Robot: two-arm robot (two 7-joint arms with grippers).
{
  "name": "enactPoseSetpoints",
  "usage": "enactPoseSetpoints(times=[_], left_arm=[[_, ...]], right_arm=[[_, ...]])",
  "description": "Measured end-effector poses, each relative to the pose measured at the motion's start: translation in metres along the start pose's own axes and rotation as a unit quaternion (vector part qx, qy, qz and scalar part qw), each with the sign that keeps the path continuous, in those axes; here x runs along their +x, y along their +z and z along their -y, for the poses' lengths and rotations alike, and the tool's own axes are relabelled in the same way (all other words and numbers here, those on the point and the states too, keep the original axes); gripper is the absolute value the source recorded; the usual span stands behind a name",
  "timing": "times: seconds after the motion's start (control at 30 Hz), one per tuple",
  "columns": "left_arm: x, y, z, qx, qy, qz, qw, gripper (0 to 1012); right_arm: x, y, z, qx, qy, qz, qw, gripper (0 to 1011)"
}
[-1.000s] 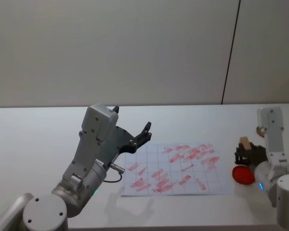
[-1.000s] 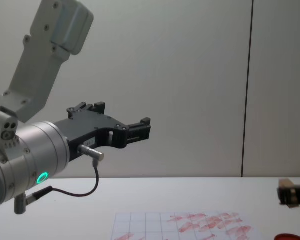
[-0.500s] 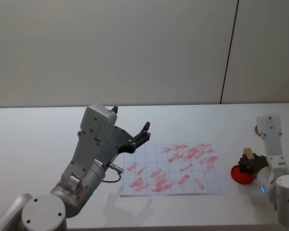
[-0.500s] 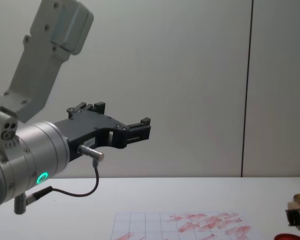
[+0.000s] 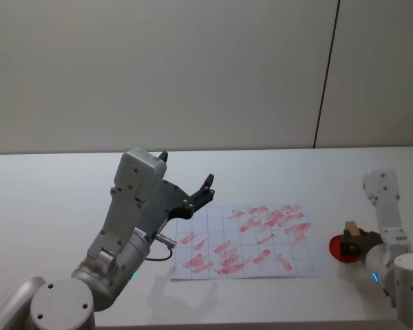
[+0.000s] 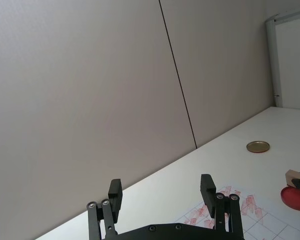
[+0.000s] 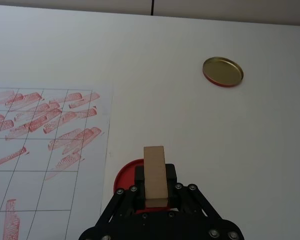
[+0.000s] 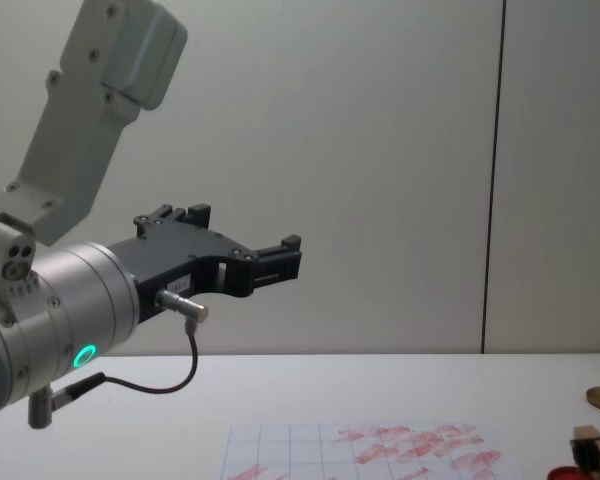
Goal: Use the one hand to pick up the stamp and affix it onto the A4 paper.
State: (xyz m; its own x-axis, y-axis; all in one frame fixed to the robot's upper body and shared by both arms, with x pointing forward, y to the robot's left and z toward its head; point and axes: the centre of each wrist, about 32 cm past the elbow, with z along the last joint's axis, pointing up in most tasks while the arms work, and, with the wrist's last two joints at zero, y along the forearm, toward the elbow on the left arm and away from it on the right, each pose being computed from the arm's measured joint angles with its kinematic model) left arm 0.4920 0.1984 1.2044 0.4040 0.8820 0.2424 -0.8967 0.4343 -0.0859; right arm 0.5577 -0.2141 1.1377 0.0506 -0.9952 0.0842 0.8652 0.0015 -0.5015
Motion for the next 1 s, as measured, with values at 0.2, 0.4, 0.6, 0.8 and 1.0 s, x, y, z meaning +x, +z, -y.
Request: enactPoseSetpoints(times=[0.2,0.4,0.6,0.8,1.0], left_arm=[[0.0,0.0,0.0,0.0,0.0,0.0,1.0,993],[0.0,0.0,0.0,0.0,0.0,0.0,1.0,993],[0.0,0.0,0.0,0.0,0.0,0.0,1.0,993],[0.0,0.0,0.0,0.0,0.0,0.0,1.0,993],[0.0,0.0,0.0,0.0,0.0,0.0,1.0,993]], right_arm=[[-0.001,-0.002,0.001,-0.008,0.007,-0.003,0.9999,223],[-0.003,-0.003,0.001,-0.013,0.014,-0.007,0.9998,392],[-0.004,-0.004,0.002,-0.01,0.018,-0.008,0.9997,592],[-0.005,-0.002,0.005,0.005,0.02,-0.01,0.9997,777],[-0.004,0.002,0.012,0.033,0.019,-0.009,0.9992,949]])
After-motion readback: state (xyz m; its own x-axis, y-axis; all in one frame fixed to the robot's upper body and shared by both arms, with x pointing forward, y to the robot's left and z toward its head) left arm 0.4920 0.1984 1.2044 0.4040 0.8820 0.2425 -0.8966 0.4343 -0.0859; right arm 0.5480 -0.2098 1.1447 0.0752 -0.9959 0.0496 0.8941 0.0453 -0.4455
